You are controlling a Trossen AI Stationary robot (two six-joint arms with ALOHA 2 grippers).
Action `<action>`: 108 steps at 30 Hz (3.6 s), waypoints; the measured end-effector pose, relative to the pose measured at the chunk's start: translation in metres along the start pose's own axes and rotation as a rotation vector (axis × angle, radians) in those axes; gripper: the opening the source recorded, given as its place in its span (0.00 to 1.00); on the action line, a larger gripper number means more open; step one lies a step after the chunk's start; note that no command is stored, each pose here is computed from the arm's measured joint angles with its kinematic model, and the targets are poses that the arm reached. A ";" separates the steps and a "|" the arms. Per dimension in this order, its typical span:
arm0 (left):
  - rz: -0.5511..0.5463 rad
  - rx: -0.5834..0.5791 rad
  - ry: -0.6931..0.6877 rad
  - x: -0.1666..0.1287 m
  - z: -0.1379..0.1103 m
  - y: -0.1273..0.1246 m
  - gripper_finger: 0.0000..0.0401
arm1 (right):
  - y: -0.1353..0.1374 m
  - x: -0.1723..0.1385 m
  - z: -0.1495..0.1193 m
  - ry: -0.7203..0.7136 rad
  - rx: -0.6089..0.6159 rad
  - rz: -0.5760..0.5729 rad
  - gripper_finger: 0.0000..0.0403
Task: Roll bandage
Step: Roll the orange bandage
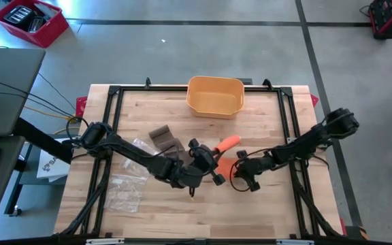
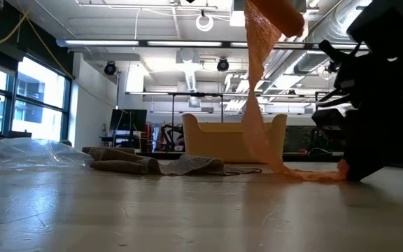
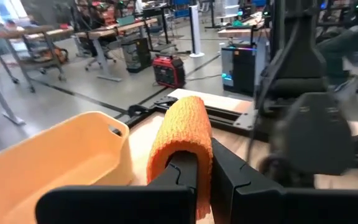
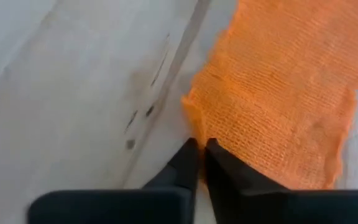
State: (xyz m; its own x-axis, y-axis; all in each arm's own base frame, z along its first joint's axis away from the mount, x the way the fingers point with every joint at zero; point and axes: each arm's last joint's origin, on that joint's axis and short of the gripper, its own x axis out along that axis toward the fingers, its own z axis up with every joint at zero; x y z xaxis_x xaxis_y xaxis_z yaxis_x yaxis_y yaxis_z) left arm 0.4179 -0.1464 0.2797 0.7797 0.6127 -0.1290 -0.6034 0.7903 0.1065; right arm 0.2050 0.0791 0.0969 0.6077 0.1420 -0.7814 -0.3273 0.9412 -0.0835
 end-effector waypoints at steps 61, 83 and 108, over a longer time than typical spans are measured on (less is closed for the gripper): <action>-0.311 -0.244 -0.013 -0.007 -0.104 0.031 0.01 | 0.212 -0.183 0.106 -0.114 0.115 -0.077 0.00; -0.365 -0.349 0.103 -0.012 -0.153 0.011 0.01 | 0.126 -0.243 0.158 -0.582 -0.062 -0.809 0.00; -0.704 -0.379 0.059 -0.063 -0.122 -0.033 0.03 | -0.018 -0.201 0.152 -0.020 0.155 -0.912 0.00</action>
State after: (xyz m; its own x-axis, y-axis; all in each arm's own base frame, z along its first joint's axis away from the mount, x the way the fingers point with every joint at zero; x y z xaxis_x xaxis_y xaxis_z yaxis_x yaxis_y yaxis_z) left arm 0.3681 -0.2102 0.1641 0.9947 -0.0400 -0.0943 0.0034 0.9327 -0.3605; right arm 0.1984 0.0800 0.3495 0.5949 -0.6707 -0.4430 0.3840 0.7213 -0.5764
